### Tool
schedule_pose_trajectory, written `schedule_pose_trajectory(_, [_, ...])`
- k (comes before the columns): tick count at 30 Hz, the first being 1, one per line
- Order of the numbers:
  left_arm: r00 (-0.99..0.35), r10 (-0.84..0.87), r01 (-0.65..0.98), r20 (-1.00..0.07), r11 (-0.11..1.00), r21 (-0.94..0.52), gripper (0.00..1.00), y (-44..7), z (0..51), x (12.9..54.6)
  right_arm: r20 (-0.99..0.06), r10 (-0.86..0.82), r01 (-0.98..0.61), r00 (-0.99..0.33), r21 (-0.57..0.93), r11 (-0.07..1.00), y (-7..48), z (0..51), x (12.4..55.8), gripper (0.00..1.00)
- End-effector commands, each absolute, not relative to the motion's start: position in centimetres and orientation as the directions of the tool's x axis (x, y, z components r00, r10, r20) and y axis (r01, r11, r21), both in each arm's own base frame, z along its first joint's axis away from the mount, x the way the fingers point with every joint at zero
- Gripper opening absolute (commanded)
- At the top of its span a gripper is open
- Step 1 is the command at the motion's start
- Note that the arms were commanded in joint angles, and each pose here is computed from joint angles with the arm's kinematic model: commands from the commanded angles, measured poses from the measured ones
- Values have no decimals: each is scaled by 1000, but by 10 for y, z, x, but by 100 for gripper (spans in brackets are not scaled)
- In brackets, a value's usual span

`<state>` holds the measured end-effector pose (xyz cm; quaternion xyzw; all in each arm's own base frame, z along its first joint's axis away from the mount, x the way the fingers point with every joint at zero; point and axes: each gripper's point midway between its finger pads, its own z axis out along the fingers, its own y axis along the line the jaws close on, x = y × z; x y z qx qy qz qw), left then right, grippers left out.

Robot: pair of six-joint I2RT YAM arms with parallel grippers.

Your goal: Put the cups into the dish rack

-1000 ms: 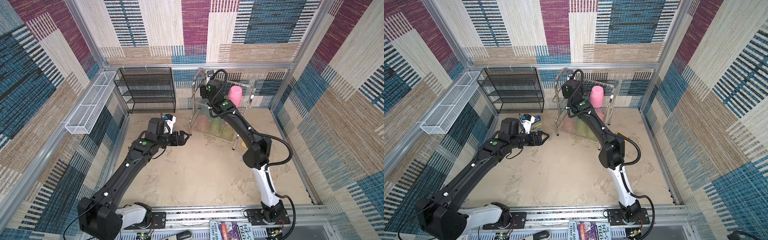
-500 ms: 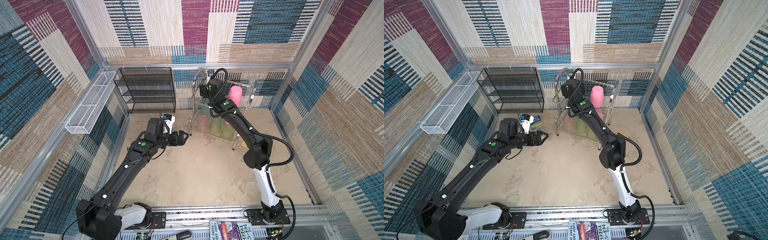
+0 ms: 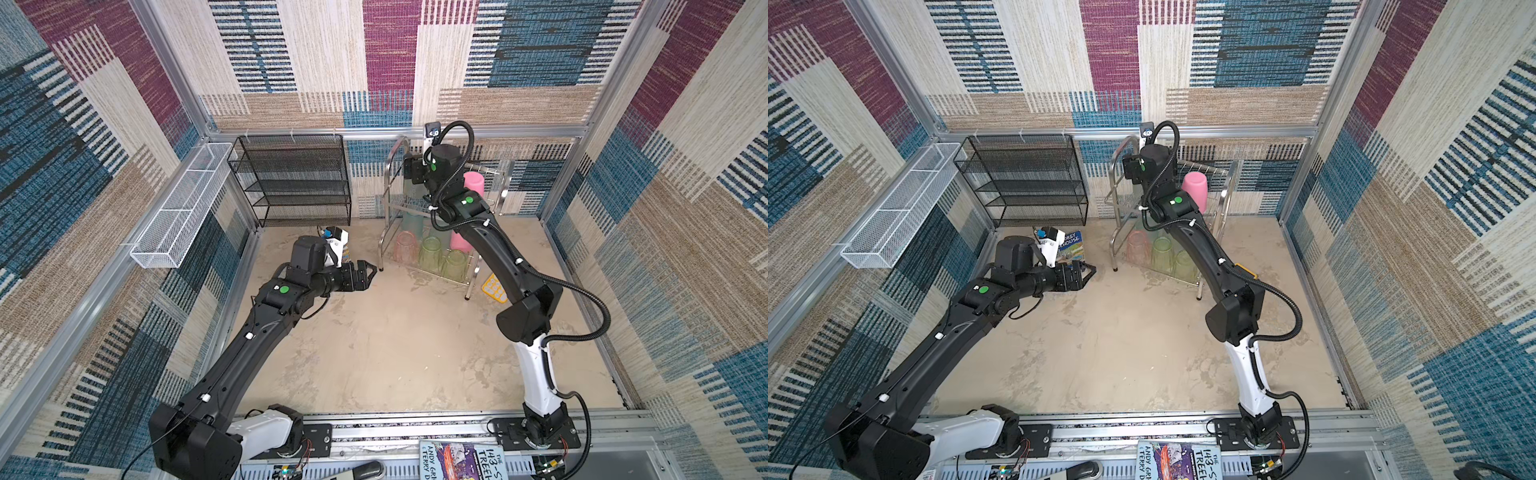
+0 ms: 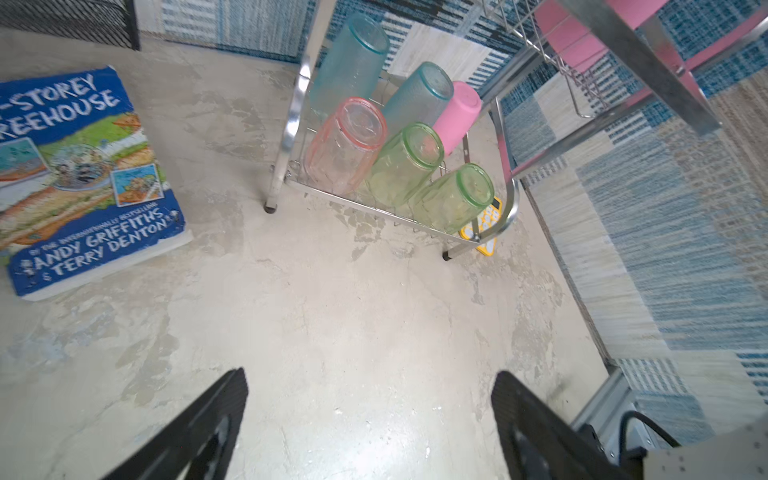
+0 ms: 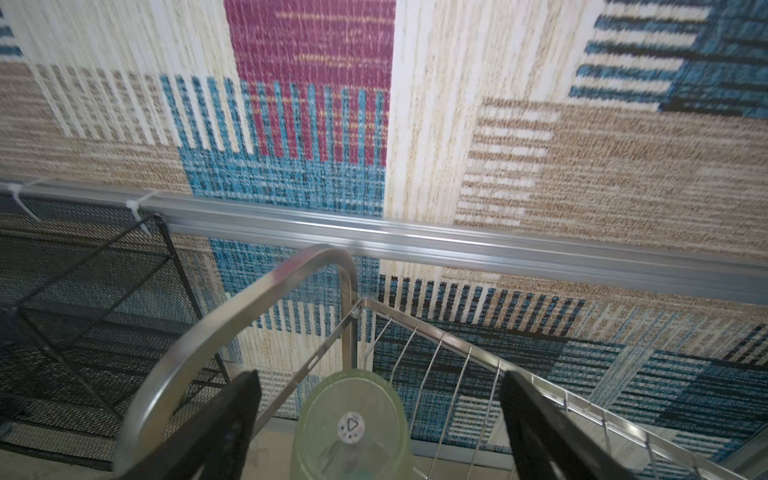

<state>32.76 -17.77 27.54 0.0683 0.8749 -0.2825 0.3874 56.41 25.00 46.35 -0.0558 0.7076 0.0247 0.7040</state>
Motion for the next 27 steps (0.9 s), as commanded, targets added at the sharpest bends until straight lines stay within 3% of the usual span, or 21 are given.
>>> schedule_pose_trajectory(1, [-648,-69,344,-759,862,-372,97,-167,285,326,-998,-11,-155,63,-20,988,246,501,542,95])
schedule_pose_trajectory(9, [-540,-59,341,-840,896,-283,99,-146,316,317,-985,-24,-76,172,-38,996,187,554,472,100])
schedule_pose_trajectory(16, [-435,-45,217,-899,964,-153,99,-109,331,318,-968,48,75,246,69,995,71,553,398,100])
schedule_pose_trajectory(22, [-372,-42,-68,-927,998,-18,99,-53,320,330,-967,74,208,245,127,970,-1,487,352,100])
schedule_pose_trajectory(27, [-295,-106,-258,-950,966,-28,99,-10,293,331,-969,138,303,204,197,933,-40,400,336,100])
